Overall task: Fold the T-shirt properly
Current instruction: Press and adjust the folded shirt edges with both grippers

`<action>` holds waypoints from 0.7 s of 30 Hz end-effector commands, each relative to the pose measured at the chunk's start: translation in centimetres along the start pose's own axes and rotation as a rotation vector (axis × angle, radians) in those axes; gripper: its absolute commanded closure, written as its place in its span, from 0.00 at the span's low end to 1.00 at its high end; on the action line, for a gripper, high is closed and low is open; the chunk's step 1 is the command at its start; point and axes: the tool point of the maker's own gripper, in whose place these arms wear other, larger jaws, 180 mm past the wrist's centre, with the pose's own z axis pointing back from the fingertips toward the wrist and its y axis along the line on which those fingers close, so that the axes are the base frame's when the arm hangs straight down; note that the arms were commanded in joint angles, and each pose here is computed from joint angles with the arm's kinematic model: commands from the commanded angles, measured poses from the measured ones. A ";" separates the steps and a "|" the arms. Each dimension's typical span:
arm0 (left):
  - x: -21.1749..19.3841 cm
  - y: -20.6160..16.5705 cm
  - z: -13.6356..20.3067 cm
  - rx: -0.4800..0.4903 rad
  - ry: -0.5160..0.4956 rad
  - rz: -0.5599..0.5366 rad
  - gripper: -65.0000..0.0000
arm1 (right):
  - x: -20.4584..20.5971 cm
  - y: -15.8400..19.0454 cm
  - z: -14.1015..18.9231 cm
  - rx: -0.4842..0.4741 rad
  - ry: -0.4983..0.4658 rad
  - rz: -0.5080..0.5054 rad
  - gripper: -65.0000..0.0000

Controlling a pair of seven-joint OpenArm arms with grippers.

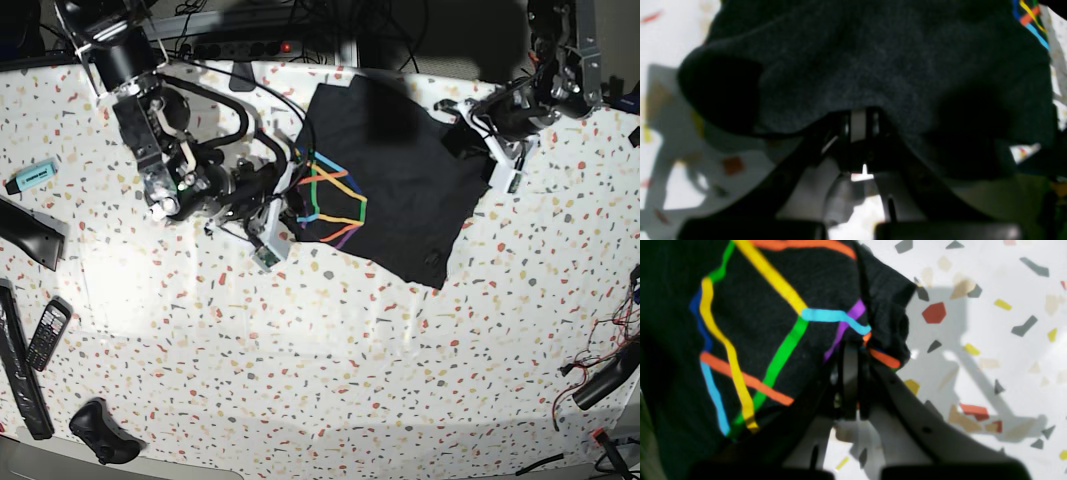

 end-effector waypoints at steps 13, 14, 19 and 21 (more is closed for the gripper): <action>3.7 2.7 -2.8 0.013 -0.095 -0.004 1.00 | -2.5 6.1 1.3 0.041 0.009 0.081 1.00; 3.8 2.5 -3.2 -0.007 -0.095 -0.002 1.00 | -2.6 6.6 1.5 0.048 0.004 0.082 1.00; 5.6 1.0 -5.7 -0.071 -0.113 0.020 1.00 | -2.5 7.8 2.1 0.028 -0.022 0.083 1.00; 6.7 0.0 -6.5 -0.092 -0.126 0.002 1.00 | -2.6 8.1 2.2 0.025 -0.022 0.082 1.00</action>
